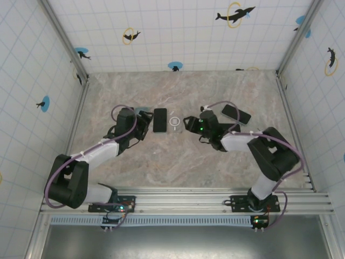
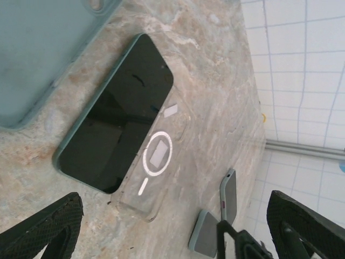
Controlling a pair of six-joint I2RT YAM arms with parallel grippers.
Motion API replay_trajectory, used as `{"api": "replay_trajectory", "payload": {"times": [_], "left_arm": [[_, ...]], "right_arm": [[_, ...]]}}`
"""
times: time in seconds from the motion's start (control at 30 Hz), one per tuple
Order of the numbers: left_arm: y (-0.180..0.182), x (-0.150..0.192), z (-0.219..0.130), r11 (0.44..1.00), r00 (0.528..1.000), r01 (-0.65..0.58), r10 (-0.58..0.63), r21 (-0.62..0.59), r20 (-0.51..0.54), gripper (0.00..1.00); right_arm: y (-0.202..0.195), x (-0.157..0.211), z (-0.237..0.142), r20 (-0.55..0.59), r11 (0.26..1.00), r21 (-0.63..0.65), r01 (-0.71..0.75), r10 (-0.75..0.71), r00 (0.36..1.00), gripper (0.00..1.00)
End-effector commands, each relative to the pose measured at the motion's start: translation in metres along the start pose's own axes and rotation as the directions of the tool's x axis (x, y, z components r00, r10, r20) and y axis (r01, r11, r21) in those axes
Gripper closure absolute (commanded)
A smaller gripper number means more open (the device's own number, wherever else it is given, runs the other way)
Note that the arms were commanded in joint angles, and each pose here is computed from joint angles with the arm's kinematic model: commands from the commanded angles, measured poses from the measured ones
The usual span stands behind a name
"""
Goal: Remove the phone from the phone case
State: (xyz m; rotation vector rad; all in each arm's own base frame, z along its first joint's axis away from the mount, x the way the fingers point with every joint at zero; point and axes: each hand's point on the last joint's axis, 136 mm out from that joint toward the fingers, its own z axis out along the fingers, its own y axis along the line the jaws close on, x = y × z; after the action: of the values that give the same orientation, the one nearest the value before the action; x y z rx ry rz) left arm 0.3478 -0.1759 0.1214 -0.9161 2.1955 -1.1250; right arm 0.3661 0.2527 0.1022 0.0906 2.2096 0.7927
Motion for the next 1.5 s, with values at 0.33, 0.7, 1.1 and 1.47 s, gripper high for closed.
{"api": "replay_trajectory", "payload": {"times": [0.33, 0.7, 1.1, 1.47], "left_arm": [[-0.040, 0.041, 0.013, 0.991, 0.991, -0.081, 0.091, 0.104, -0.094, 0.06], [-0.052, 0.056, 0.019, 0.987, 0.986, -0.082, 0.100, 0.138, -0.132, 0.05], [-0.051, 0.057, 0.016, 0.985, 0.983, -0.108, 0.126, 0.136, -0.134, 0.05], [-0.046, 0.060, 0.015, 0.984, 0.980, -0.123, 0.141, 0.126, -0.142, 0.05]], "right_arm": [[-0.072, -0.018, -0.066, -0.245, 0.822, -0.061, 0.566, -0.562, 0.790, 0.19], [-0.095, 0.009, -0.066, -0.420, 0.640, -0.362, 0.677, -0.761, 0.495, 0.00], [-0.134, 0.004, -0.052, -0.539, 0.567, -0.449, 0.691, -0.788, 0.297, 0.01], [-0.150, 0.006, -0.032, -0.563, 0.559, -0.455, 0.693, -0.784, 0.262, 0.01]]}}
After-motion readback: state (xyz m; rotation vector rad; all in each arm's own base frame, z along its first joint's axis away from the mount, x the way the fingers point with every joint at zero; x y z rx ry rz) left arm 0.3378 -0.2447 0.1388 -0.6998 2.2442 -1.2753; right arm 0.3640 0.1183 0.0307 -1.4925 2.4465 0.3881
